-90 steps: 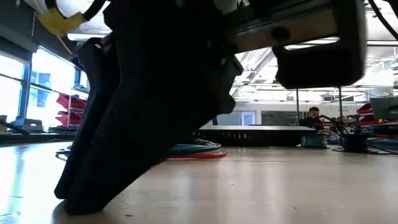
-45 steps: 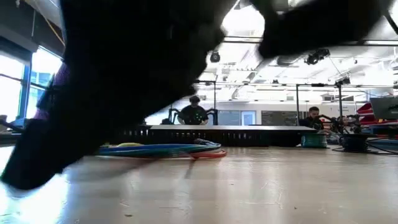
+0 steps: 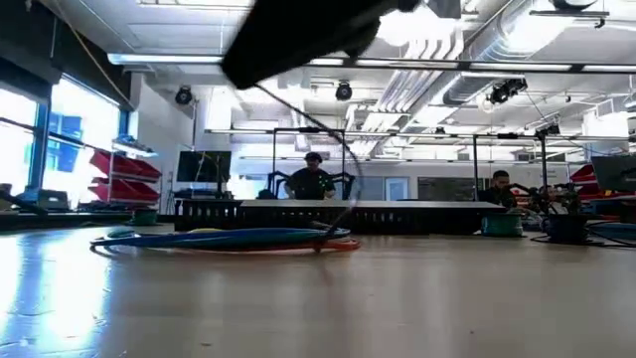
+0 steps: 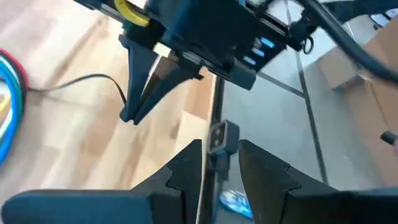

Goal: Ziptie cables
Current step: Wrap the black zip tie around the cables

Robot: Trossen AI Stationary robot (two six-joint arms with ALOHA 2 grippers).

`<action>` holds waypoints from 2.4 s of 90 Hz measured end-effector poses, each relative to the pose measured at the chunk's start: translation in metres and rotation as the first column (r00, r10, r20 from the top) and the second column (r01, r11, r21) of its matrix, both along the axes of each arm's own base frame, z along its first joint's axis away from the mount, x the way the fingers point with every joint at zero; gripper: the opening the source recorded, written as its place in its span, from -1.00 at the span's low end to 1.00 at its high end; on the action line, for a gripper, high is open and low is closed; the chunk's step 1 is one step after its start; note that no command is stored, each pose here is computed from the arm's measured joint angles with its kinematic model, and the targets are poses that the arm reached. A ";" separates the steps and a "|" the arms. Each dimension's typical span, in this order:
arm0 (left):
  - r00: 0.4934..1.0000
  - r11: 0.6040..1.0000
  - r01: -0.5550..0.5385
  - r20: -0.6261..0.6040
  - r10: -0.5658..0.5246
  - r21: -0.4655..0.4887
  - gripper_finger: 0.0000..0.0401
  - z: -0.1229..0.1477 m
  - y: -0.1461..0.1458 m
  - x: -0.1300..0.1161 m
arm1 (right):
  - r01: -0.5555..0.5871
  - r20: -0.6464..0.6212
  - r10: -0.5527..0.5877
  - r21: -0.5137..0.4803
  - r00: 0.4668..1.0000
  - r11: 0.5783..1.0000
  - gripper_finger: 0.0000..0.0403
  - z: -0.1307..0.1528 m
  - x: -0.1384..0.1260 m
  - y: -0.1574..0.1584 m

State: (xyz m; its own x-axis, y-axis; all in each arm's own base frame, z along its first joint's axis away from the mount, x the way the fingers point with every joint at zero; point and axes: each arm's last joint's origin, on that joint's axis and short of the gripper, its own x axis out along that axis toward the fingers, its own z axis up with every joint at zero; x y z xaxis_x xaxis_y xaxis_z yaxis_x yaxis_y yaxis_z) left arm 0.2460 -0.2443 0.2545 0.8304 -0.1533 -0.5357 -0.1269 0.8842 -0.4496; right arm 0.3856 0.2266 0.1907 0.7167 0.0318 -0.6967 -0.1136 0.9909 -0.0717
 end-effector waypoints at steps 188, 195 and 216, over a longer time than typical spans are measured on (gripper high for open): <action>0.991 0.983 -0.117 -0.047 0.124 0.140 -1.00 -0.075 0.053 0.092 | 0.261 -0.085 -0.249 0.422 0.965 0.868 -1.00 0.032 -0.040 -0.135; 0.990 0.987 -0.114 -0.073 0.123 0.111 -1.00 -0.078 0.057 0.095 | 0.256 -0.125 -0.224 0.425 0.967 0.868 -1.00 0.016 -0.029 -0.151; 0.979 0.982 -0.183 -0.085 0.187 0.051 -1.00 -0.078 0.075 0.105 | 0.244 -0.221 -0.173 0.353 0.960 0.903 -1.00 -0.037 -0.009 -0.192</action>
State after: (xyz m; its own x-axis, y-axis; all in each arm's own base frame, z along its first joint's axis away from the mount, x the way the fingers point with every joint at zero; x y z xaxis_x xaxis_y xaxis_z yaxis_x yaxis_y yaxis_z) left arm 0.3513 -0.1692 0.1767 0.7906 0.0231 -0.6118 -0.3282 0.8596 -0.3917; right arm 0.3766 0.0347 0.1532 0.5990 0.1780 -0.7807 0.1229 0.9430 0.3092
